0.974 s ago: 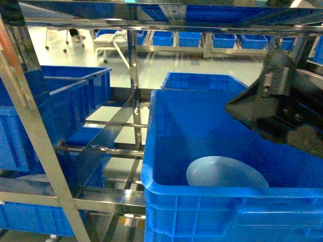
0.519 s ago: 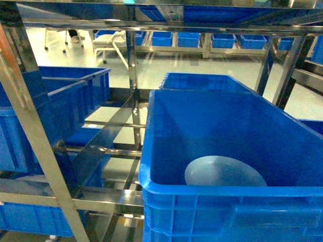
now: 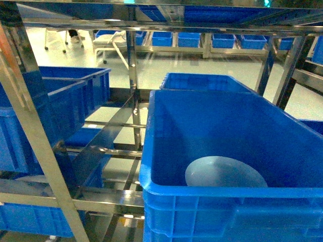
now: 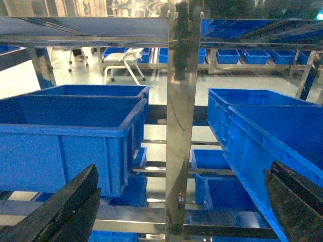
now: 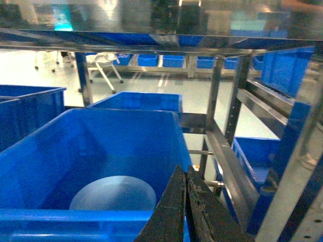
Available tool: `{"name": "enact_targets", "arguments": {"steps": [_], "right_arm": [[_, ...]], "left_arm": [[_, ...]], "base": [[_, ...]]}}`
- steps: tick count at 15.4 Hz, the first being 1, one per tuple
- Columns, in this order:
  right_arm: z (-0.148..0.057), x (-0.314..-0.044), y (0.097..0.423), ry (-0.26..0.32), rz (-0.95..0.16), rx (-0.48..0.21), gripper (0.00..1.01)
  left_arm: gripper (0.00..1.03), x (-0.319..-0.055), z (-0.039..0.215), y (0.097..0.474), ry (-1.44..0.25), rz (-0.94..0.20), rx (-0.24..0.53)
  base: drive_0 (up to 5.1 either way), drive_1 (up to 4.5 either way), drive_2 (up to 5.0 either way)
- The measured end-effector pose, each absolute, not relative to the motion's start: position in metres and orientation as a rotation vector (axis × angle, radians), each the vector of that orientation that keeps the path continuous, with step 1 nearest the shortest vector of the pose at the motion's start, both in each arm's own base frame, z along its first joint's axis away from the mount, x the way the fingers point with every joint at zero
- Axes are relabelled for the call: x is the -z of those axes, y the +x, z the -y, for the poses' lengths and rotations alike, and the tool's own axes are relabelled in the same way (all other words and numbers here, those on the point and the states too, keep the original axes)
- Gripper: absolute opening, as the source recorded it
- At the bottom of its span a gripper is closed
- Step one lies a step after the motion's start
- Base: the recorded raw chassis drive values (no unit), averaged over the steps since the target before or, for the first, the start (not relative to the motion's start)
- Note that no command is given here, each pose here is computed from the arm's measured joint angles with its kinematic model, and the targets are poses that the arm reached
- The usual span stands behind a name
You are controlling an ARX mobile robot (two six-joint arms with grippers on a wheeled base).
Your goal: Place blue tray on left shelf second layer neatly
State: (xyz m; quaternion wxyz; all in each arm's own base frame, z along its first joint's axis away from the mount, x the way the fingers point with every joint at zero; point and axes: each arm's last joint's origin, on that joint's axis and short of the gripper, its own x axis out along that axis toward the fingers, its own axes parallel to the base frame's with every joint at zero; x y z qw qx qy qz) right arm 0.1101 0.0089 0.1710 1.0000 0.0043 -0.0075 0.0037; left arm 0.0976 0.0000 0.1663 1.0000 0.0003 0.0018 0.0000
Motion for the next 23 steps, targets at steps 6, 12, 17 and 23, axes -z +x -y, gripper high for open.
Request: {"name": "enact_targets", "arguments": {"steps": [6,12,17,23], "right_arm": [[0.000,-0.167,0.097,0.006,-0.003,0.003,0.02],[0.000,-0.167,0.097,0.006,0.004,0.002,0.41],[0.000,-0.167,0.097,0.006,0.004,0.002,1.00],[0.000,-0.167,0.097,0.006,0.004,0.002,0.98]], "left_arm": [[0.98,-0.166,0.000,0.098,0.001,-0.003,-0.001],[0.98,-0.166,0.000,0.098,0.001,-0.003,0.000],[0.98,-0.166,0.000,0.098,0.001,-0.003,0.000],[0.98,-0.166,0.000,0.098,0.001,-0.003,0.000]], "base": [[0.0,0.00,0.0],[0.0,0.00,0.0],[0.0,0.00,0.0],[0.0,0.00,0.0]]}}
